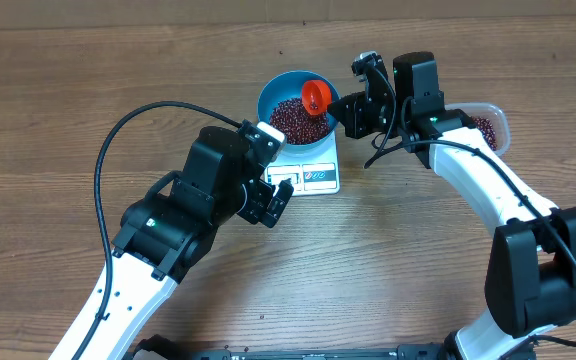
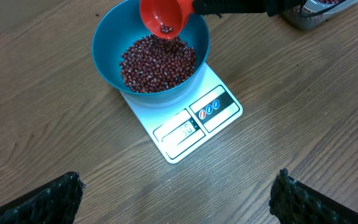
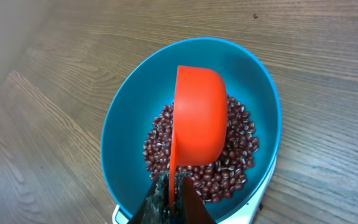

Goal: Scoop item into bowl and weigh 150g on scale
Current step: 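Lift the red scoop away from the bowl toward the tub with the right gripper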

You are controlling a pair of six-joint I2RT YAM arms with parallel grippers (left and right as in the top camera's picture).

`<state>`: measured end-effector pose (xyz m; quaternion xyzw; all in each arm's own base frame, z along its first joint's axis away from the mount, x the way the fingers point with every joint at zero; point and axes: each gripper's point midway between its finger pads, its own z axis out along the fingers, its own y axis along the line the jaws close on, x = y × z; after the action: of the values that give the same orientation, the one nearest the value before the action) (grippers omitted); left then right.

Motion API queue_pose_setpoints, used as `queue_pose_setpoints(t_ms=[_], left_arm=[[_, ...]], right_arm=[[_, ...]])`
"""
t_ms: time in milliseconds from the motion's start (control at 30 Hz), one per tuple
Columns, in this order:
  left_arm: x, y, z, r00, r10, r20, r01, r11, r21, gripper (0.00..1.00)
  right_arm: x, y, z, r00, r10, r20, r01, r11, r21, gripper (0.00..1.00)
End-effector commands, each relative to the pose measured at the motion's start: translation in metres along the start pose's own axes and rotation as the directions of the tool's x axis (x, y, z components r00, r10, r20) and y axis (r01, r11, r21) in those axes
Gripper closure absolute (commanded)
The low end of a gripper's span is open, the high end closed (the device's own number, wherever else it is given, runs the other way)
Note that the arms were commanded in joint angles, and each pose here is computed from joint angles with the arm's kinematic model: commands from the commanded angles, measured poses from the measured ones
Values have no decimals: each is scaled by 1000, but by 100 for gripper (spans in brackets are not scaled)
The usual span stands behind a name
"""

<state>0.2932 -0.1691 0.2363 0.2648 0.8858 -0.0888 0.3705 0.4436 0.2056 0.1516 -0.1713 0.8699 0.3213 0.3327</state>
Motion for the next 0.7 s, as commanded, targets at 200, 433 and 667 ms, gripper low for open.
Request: queue_pose_setpoints(t_ms=[200, 433, 667], left_arm=[[-8, 4, -4, 1000, -16, 20, 17, 1000, -15, 1], [-8, 4, -4, 1000, -16, 21, 17, 1000, -15, 0], [-8, 4, -4, 1000, -16, 20, 17, 1000, -15, 0]], right_arm=[[-35, 14, -67, 995, 4, 103, -5, 1000, 13, 96], [-34, -32, -132, 982, 120, 148, -140, 981, 131, 96], [-10, -117, -203, 923, 305, 235, -364, 889, 276, 96]])
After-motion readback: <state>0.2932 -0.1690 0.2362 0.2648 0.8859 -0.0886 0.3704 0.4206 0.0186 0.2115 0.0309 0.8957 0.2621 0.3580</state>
